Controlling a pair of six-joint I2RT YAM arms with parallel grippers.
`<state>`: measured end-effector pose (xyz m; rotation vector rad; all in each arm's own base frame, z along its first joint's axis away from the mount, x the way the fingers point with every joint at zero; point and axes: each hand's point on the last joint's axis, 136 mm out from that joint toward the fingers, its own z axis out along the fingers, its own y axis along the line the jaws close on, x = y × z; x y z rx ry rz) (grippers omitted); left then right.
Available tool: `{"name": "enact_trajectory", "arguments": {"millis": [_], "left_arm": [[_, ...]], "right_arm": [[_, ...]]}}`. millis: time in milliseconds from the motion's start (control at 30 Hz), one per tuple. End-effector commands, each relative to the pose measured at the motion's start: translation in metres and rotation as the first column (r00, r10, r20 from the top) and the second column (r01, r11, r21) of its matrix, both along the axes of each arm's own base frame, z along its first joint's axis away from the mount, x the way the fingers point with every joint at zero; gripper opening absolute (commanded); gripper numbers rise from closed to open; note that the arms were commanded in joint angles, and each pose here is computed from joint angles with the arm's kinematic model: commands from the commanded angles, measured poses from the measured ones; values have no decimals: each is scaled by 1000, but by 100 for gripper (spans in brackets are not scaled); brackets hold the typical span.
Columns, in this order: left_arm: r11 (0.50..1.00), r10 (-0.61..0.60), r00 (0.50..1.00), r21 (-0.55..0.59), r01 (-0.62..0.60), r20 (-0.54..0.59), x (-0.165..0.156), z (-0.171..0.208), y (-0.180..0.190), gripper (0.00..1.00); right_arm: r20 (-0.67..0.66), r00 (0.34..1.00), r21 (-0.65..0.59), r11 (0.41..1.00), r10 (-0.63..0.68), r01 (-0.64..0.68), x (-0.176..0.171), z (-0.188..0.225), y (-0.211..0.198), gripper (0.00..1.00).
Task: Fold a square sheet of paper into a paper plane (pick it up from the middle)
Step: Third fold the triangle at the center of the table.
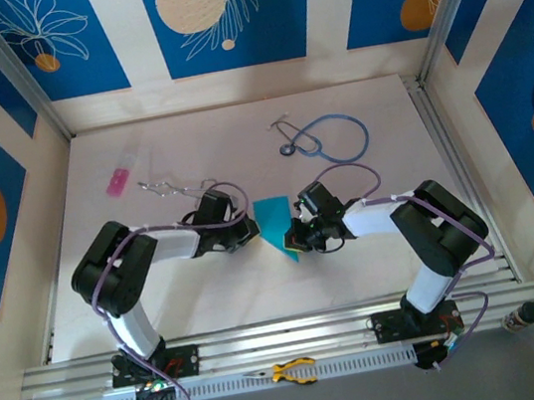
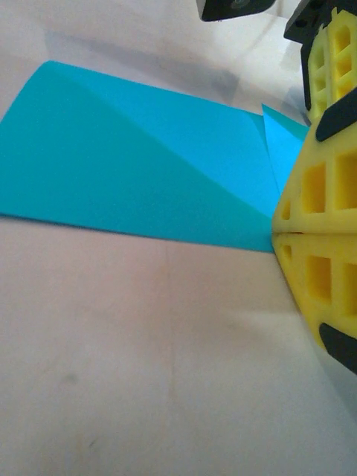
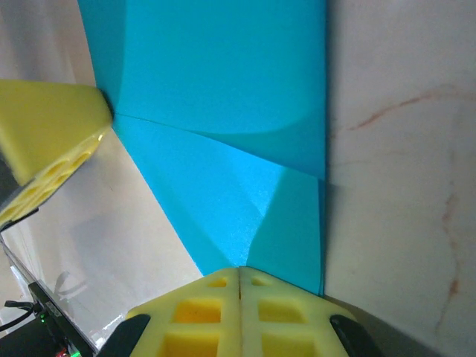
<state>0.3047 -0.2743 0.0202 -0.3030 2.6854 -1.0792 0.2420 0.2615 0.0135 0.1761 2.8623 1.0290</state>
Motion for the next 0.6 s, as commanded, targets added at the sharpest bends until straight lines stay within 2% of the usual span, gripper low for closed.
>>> {"name": "enact_trajectory", "arguments": {"millis": [0,267,567], "left_arm": [[995,33,999,96,-33,-1,4,-7,26,1],[999,-24,997,23,23,71,7,32,9,3],[984,-160,984,-61,165,82,-6,34,-33,3]], "right_arm": [[-108,994,-133,991,8,-22,-31,-32,-28,2],[-95,994,-98,993,54,-63,-25,-27,-24,2],[-84,995,-93,994,56,-64,-20,-23,-22,3]]}}
